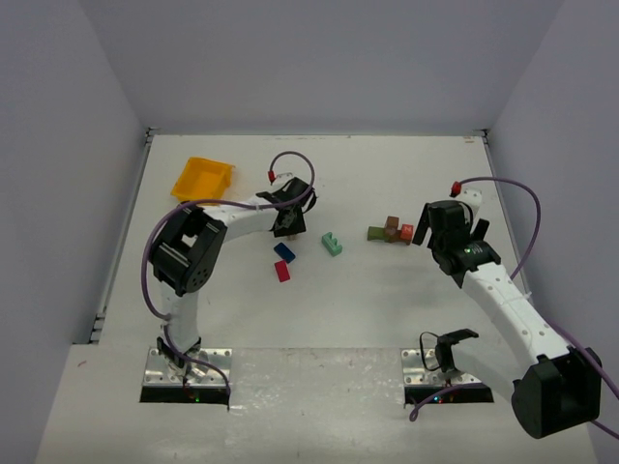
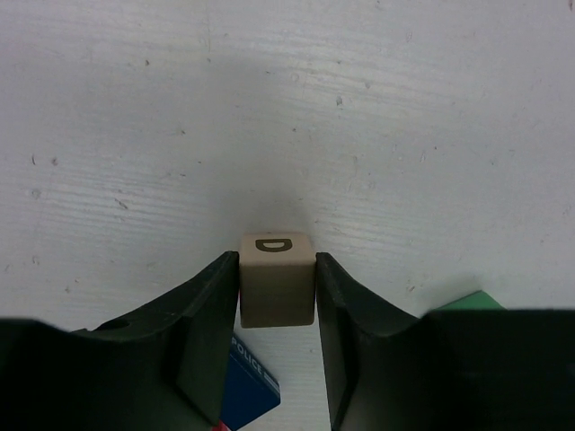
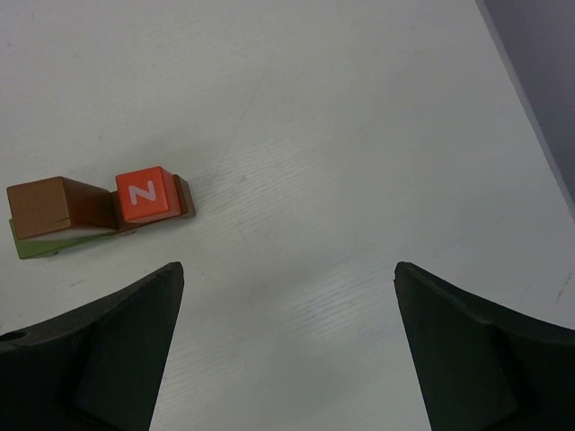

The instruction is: Build the wood block tower

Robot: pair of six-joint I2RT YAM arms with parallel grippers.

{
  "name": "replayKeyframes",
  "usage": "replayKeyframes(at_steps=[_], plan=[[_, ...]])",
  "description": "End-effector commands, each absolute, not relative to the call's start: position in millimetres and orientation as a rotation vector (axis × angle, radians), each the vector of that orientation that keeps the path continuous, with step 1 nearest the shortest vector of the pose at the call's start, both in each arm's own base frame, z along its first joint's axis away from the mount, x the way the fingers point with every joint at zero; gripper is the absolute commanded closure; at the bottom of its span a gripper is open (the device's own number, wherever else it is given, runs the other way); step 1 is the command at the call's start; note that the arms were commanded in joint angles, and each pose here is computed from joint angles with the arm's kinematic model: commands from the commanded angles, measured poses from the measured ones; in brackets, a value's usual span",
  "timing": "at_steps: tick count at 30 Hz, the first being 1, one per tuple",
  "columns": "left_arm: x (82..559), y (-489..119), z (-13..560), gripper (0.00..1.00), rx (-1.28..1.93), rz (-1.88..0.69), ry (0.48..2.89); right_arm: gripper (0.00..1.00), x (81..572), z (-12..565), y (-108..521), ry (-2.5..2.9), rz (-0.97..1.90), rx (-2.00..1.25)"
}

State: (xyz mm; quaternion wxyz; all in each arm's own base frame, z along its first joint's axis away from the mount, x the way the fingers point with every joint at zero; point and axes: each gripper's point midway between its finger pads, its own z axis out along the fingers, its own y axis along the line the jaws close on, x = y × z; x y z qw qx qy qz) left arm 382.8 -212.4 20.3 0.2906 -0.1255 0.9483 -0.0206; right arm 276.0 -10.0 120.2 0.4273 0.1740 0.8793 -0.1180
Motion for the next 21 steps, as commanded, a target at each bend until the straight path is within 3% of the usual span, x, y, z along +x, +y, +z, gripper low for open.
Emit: replayKeyframes(at_steps=[1,8,14,21], plan=[[387.7,-217.6,31.1,0.68,-0.335,-0.027,2.496,0.01,276.8,126.3,-14.5,2.159,-0.323,0.474],[387.1,-217.7,37.6,0.99,-0.324,-0.020,2.486,0.01,277.7,126.4,-12.2,2.157,-0.312,0.457],[395.6,-237.4,63.8,1.00,-0.198,-0.167,2.436,0.01,288.1,130.0,10.9,2.135,-0.157,0.327],[374.2,-307.1,136.7,1.00,0.223,-0.751,2.220,0.01,293.4,139.9,34.1,2.061,0.002,0.196]])
